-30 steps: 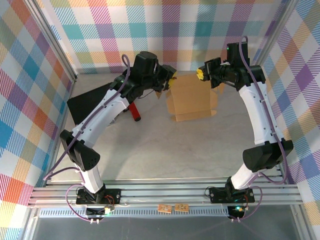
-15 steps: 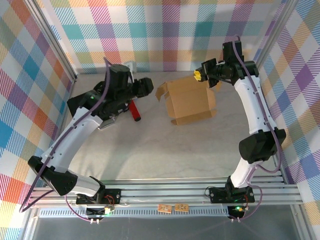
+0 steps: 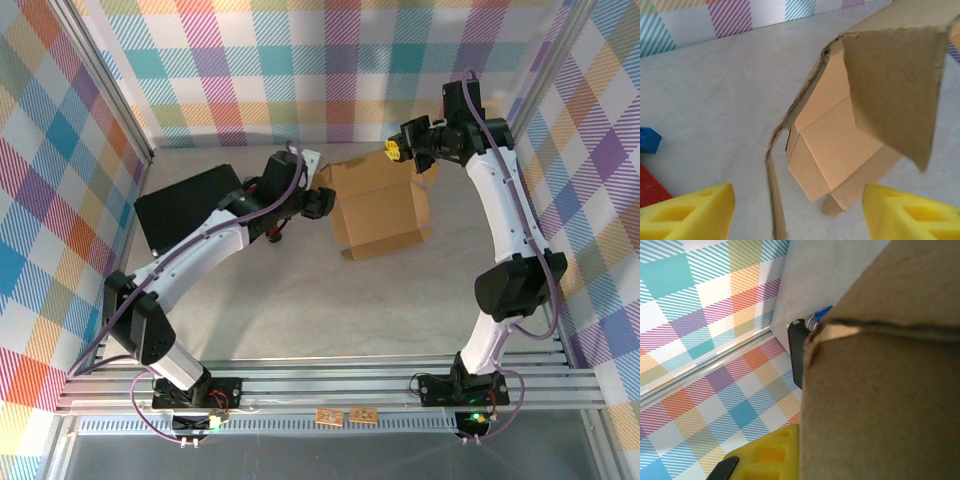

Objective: Fold the paper box

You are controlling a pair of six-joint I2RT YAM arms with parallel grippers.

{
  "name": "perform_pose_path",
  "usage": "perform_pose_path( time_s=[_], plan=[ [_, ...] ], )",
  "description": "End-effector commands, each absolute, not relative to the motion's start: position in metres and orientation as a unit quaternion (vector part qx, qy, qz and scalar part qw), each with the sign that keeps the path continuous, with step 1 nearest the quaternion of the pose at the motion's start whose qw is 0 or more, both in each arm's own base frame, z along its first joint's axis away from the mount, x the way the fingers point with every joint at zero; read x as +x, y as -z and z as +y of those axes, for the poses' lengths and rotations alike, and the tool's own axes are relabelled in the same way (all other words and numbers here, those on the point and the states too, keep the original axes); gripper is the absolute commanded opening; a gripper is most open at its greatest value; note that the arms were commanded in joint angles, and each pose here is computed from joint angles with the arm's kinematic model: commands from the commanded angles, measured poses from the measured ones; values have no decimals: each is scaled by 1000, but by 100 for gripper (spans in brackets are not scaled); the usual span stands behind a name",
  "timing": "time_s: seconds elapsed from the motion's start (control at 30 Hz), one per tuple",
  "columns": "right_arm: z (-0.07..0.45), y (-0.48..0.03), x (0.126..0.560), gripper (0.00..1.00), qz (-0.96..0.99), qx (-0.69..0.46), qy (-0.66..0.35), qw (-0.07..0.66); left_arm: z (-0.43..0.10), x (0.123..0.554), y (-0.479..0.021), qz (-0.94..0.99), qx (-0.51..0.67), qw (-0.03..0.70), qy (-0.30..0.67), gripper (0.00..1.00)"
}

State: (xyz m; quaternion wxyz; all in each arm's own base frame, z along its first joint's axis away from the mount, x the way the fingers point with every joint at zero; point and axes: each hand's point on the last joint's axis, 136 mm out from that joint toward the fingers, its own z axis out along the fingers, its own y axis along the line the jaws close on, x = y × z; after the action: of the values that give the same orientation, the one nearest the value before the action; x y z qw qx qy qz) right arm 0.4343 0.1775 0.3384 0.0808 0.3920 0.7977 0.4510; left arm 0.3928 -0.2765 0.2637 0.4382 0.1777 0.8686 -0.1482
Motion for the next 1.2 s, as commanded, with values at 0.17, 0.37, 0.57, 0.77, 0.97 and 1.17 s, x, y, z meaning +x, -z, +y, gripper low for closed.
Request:
perform_pose_path(
  time_s=[0.17,0.37,0.57,0.77,0.97,1.17],
  plan=[
    [173,-340,441,0,797,388,-457,79,-271,430,-258,846,134,511,75,42],
    [172,-328,451,0,803,374,-456,84,-273,427,-250,856,125,496,82,0],
    [180,-294,458,16,816,316,-478,77,-256,406,-227,878,141,455,58,0],
    [192,-276,453,45,816,271,-506,67,-246,389,-204,878,189,439,34,0],
    [201,-271,441,63,803,285,-519,66,-243,385,-192,874,208,439,19,0],
    [211,-245,419,66,792,338,-506,51,-246,386,-183,876,210,433,7,0]
  ],
)
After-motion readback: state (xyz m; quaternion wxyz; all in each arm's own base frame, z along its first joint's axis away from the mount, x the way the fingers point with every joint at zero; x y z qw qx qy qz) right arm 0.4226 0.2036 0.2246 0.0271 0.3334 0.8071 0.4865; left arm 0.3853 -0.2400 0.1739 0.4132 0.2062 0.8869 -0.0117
